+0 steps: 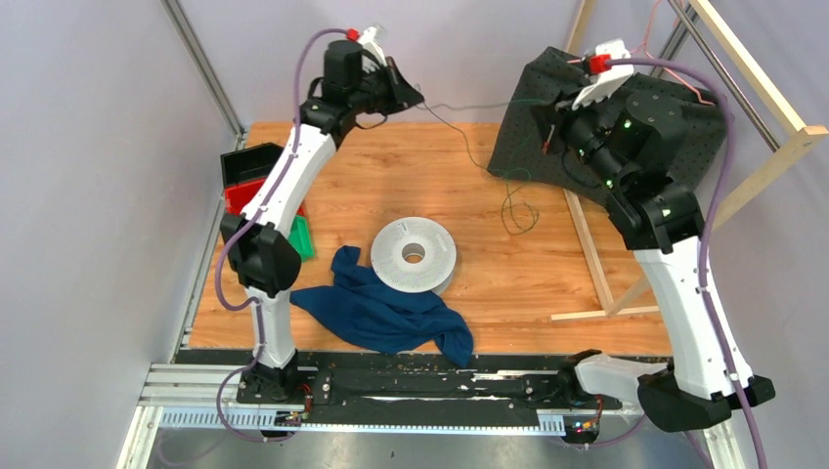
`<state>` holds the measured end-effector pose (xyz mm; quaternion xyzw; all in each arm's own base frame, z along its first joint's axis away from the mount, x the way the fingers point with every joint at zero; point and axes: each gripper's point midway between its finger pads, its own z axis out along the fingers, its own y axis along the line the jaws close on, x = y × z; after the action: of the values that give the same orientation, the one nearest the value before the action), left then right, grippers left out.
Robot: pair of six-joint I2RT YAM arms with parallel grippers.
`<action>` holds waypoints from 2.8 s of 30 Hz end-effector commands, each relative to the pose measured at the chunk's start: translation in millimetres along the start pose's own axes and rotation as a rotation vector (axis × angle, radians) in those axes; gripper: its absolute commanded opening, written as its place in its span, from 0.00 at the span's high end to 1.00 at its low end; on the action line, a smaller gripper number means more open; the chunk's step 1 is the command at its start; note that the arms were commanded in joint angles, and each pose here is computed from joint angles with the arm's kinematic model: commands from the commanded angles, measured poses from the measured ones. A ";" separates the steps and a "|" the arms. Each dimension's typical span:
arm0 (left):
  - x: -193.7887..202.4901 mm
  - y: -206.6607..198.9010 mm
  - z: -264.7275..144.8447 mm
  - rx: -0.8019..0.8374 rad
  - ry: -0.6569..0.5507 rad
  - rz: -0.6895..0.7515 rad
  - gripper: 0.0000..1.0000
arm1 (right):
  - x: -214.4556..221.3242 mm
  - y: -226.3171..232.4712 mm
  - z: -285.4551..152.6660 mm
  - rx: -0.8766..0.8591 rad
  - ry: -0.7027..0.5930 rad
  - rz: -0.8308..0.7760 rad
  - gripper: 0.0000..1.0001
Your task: Wrap the cables
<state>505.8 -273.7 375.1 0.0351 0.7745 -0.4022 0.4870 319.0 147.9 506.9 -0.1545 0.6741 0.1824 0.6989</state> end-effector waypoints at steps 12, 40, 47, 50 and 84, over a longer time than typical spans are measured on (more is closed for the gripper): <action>24.4 -3.2 7.5 -0.081 0.052 0.201 1.00 | 113.4 -28.5 -0.8 0.102 0.459 -0.058 0.99; 5.5 -69.2 0.3 0.191 -0.026 0.159 1.00 | 77.1 -16.3 -0.8 0.062 0.279 0.015 0.99; 37.3 -2.4 27.7 -0.080 0.080 0.108 0.46 | 25.5 -3.8 -4.9 0.018 0.148 0.058 0.99; 52.2 -1.5 30.8 -0.054 0.136 0.094 0.22 | 14.1 -1.5 -0.7 0.010 0.141 0.081 0.99; 114.9 -116.9 -31.8 0.417 0.281 0.248 0.26 | 125.7 3.3 61.6 0.028 0.571 0.343 0.99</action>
<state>359.6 -357.0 341.8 0.3062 0.7418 -0.4586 0.3817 389.6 179.8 353.7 -0.0225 0.8946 0.1948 0.4016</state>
